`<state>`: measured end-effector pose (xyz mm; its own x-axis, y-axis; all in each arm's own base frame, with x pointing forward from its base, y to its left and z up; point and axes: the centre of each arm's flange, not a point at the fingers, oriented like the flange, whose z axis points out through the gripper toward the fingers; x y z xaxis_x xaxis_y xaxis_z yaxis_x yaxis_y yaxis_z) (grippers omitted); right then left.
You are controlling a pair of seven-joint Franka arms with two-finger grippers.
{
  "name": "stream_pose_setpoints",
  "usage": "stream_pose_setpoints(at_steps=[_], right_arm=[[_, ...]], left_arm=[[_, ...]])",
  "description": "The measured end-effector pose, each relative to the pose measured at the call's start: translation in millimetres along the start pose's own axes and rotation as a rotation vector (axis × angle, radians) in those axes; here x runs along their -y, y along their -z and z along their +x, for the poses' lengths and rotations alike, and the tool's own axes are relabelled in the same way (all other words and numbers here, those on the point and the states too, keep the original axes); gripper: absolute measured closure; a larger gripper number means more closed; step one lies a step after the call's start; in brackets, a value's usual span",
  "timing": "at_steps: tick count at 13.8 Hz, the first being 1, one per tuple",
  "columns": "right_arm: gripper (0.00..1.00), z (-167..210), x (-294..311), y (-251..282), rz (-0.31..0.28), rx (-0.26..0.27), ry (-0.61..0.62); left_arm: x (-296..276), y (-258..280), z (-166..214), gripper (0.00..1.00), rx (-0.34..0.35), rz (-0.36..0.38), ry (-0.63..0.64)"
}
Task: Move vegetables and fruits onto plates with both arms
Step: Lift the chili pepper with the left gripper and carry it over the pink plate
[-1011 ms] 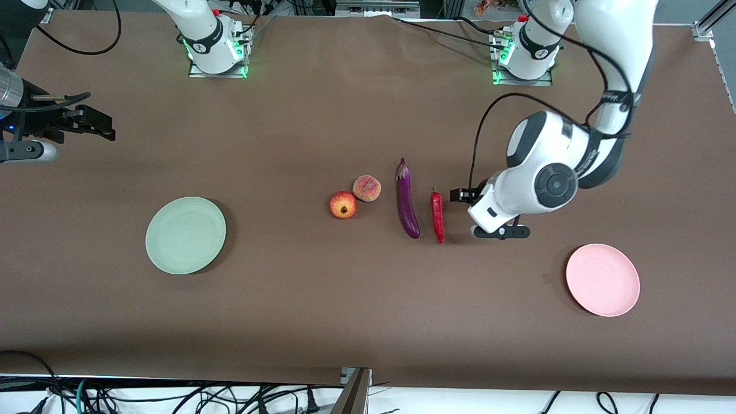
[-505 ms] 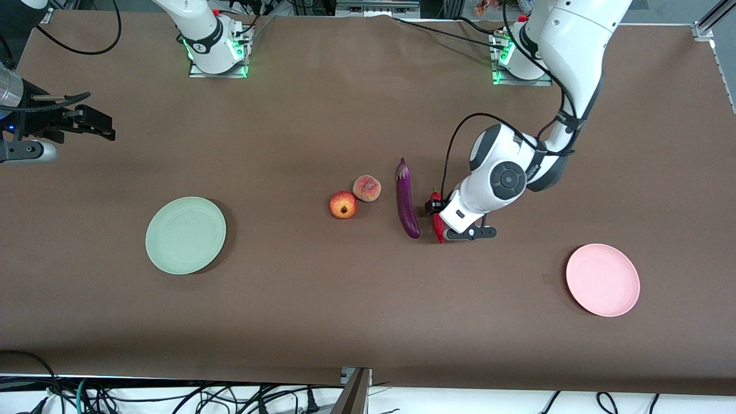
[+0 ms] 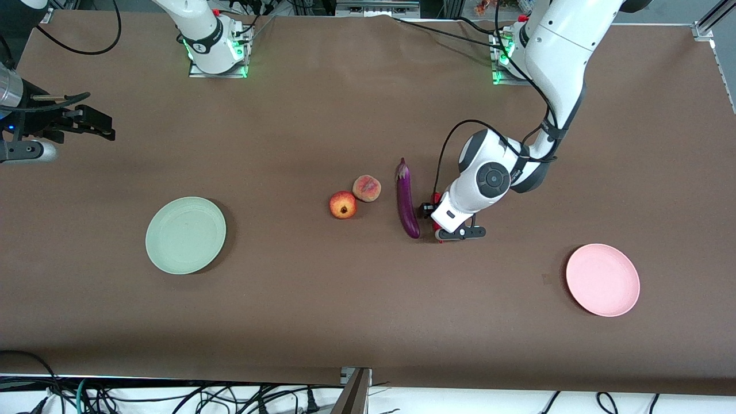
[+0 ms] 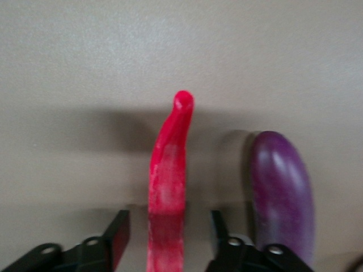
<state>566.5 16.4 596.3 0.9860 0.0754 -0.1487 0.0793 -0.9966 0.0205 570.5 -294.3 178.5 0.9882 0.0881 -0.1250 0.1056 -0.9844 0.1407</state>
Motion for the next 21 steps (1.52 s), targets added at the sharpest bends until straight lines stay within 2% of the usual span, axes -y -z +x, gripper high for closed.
stream_pose_setpoints(at_steps=[1,2,4,5,8,12,17,21], right_arm=[[0.0,0.0,0.0,0.0,0.0,0.0,0.0],[0.0,0.0,0.0,0.0,0.0,0.0,0.0],[0.0,0.0,0.0,0.0,0.0,0.0,0.0],[0.0,0.0,0.0,0.0,0.0,0.0,0.0],[0.0,0.0,0.0,-0.1,0.0,0.0,0.0],[0.0,0.0,0.0,0.0,0.0,0.0,0.0],[0.0,0.2,-0.2,0.1,0.0,-0.002,0.0],[0.0,5.7,2.6,-6.8,0.0,0.008,0.005]], left_arm=[[1.1,-4.3,-0.4,0.38,0.003,0.008,-0.005],[1.7,-6.2,-0.5,0.44,0.005,0.011,-0.006],[3.1,-4.0,0.9,0.67,0.001,0.013,-0.005],[3.7,-2.5,1.6,0.75,0.001,0.013,-0.003],[12.9,13.9,8.5,0.75,0.026,0.033,0.012],[73.4,97.0,47.1,0.75,0.059,0.044,0.033],[202.0,175.6,97.2,0.75,0.076,0.014,0.02],[318.8,180.9,124.7,0.75,0.045,-0.011,0.048]])
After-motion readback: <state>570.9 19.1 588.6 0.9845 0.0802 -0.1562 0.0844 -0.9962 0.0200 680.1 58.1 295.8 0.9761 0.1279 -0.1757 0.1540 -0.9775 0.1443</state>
